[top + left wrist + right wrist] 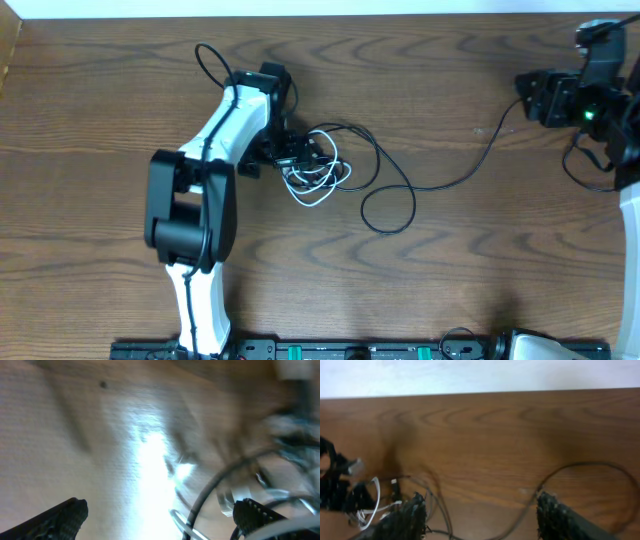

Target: Untangle cables

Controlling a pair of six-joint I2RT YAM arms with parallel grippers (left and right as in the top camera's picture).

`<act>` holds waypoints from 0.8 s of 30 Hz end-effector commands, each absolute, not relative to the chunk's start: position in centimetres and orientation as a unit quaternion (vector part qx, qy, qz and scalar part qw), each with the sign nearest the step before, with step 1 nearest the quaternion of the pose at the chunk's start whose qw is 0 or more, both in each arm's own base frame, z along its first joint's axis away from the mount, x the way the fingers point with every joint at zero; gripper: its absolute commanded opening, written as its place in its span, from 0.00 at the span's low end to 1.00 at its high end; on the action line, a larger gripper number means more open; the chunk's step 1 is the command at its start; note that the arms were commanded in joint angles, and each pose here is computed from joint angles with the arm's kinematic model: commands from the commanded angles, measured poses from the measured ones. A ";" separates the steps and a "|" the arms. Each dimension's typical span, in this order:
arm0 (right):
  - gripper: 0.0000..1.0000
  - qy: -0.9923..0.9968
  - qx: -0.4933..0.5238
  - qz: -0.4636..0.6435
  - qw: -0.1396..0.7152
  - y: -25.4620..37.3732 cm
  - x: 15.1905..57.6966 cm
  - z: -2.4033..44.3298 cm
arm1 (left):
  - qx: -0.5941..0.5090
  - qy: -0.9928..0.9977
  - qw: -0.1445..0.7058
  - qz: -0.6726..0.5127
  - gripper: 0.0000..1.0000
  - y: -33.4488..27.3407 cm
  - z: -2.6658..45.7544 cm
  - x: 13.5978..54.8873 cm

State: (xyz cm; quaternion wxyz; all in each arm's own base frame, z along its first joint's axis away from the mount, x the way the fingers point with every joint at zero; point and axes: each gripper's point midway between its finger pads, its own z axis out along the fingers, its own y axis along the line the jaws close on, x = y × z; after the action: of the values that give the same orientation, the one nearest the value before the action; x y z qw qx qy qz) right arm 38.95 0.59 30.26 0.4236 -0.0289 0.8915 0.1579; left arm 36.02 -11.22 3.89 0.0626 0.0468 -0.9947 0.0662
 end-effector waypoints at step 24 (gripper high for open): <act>0.82 0.920 -0.150 0.266 0.247 13.1 39.7 19.9 | 0.065 -0.969 0.013 0.239 0.84 -13.3 11.4 37.4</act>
State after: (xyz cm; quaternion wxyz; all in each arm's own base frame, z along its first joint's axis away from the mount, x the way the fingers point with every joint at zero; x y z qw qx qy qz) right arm 39.60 11.69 20.42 0.2565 -0.1293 0.9229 0.2565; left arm 36.69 -14.41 11.26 0.0337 0.0682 -0.9597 0.2706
